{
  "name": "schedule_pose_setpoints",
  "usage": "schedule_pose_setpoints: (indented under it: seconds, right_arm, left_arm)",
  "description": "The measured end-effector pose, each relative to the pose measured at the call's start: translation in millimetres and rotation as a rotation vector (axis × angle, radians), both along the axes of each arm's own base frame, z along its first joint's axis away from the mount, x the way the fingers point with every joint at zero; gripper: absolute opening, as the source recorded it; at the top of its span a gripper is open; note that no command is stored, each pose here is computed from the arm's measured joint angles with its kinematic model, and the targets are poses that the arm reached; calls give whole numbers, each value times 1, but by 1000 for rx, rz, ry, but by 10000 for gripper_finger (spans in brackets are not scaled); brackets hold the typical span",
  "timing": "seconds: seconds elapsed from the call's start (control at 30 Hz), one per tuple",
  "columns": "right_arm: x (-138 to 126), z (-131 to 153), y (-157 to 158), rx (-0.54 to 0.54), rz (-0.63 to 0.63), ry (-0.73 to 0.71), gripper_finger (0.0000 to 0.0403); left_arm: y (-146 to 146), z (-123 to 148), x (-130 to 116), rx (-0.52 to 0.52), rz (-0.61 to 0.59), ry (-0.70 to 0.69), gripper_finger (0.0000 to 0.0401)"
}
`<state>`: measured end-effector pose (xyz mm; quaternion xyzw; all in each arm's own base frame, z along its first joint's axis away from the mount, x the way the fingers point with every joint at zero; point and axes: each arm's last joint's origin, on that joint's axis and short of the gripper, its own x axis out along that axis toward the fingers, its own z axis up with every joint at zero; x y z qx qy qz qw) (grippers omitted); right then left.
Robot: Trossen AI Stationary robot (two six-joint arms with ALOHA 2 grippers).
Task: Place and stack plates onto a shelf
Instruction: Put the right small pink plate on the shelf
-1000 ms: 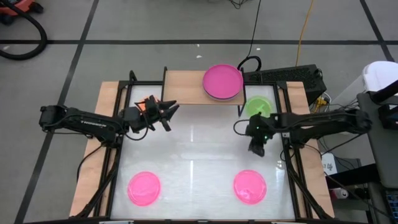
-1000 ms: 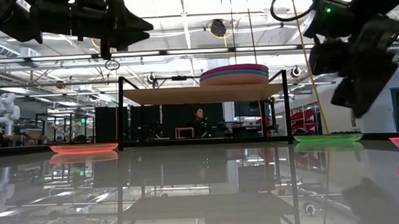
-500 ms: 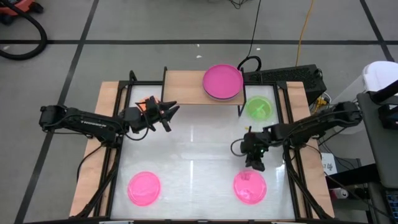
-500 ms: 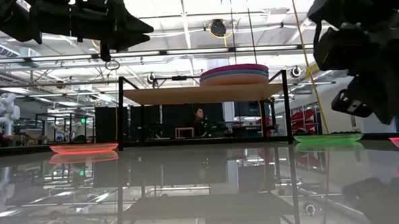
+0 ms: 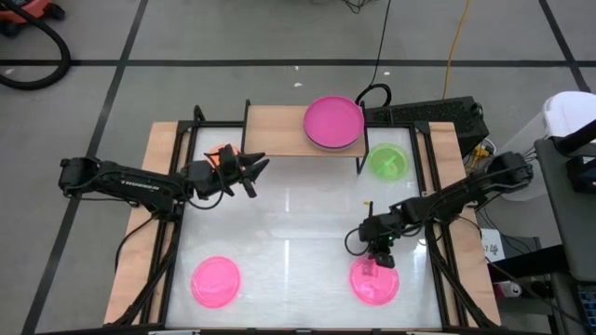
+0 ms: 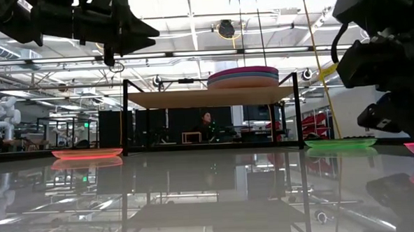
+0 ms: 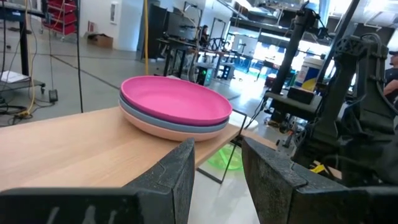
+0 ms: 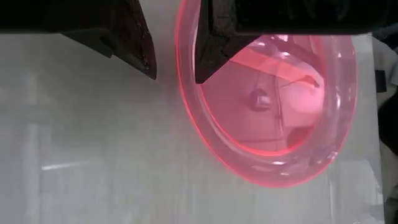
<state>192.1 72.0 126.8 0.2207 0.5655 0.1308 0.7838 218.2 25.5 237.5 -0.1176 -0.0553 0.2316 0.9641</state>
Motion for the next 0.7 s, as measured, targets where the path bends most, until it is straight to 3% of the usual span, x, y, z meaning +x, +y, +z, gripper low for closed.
schedule_pose_setpoints:
  seconds: [0.33,0.57,0.7]
  right_arm:
    - [3,1,1,12,0,-32,87]
    - [3,0,1,0,30,-42,12]
    - [3,0,1,-5,46,-53,4]
  left_arm:
    - [-2,0,0,-12,-11,-3,138]
    - [-4,0,0,-12,-20,-4,138]
    - [-4,0,0,-13,-21,-4,138]
